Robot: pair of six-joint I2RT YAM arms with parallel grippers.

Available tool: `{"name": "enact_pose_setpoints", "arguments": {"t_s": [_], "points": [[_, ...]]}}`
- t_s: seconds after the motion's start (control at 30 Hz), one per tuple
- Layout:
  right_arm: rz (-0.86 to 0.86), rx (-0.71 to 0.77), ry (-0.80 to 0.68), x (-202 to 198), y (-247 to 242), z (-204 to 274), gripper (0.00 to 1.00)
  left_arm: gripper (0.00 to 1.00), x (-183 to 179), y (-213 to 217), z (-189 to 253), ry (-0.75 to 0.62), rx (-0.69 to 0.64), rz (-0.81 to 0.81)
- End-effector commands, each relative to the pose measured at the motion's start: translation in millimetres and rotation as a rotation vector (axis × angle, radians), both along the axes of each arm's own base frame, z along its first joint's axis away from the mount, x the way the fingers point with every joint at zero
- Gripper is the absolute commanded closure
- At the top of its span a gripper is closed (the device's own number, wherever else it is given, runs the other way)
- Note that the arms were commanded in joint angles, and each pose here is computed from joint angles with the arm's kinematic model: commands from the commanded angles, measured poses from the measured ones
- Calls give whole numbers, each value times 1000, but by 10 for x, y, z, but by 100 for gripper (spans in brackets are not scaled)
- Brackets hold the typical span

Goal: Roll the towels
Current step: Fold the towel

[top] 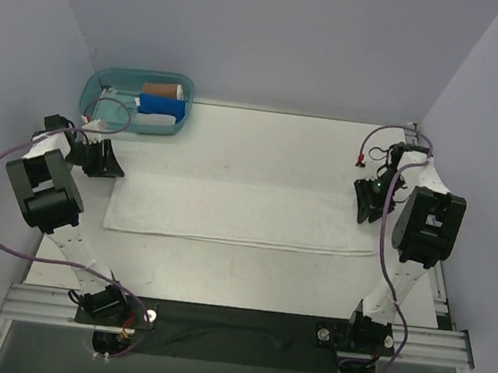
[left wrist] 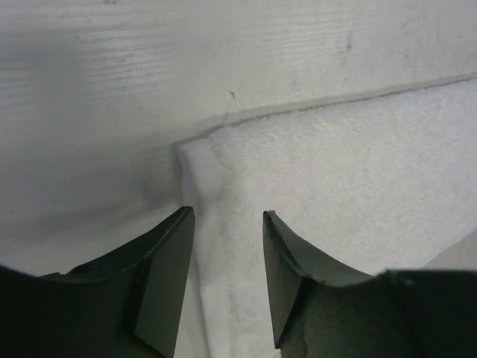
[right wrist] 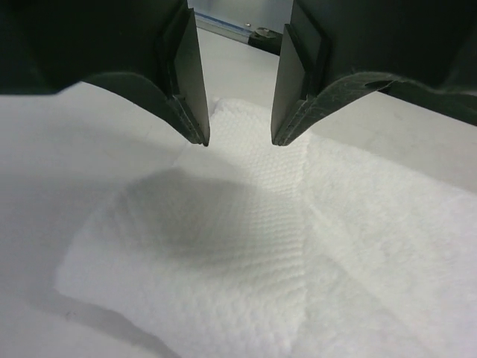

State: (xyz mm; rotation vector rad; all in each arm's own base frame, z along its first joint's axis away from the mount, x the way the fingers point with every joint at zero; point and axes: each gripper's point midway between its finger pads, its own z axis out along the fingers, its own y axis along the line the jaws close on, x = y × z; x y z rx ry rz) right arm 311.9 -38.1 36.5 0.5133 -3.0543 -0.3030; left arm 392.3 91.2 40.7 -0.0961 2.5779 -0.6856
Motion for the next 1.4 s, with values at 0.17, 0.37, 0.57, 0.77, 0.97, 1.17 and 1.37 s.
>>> {"name": "enact_pose_setpoints", "arguments": {"t_s": [0.17, 0.37, 0.57, 0.77, 0.97, 1.17, 1.37], "points": [[-174, 204, -153, 284, 104, 748, 63, 48, 31, -158, 848, -226, 83, -111], [-277, 399, -116, 677, 529, 719, 77, 56, 74, -588, 676, -226, -68, -160], [-312, 342, -35, 757, 564, 238, 86, 63, 253, -594, 347, -171, -126, -61], [-401, 233, 44, 733, 208, -177, 89, 69, 291, -412, -134, -62, -88, 36], [-464, 211, 60, 764, 1, -302, 89, 78, 205, -256, -538, 52, -21, 101], [-485, 213, 50, 851, -22, -311, 91, 82, 197, -146, -556, 77, 22, 137], [-494, 198, 2, 951, -81, -174, 90, 71, 157, -159, -354, 37, -75, 115]]}}
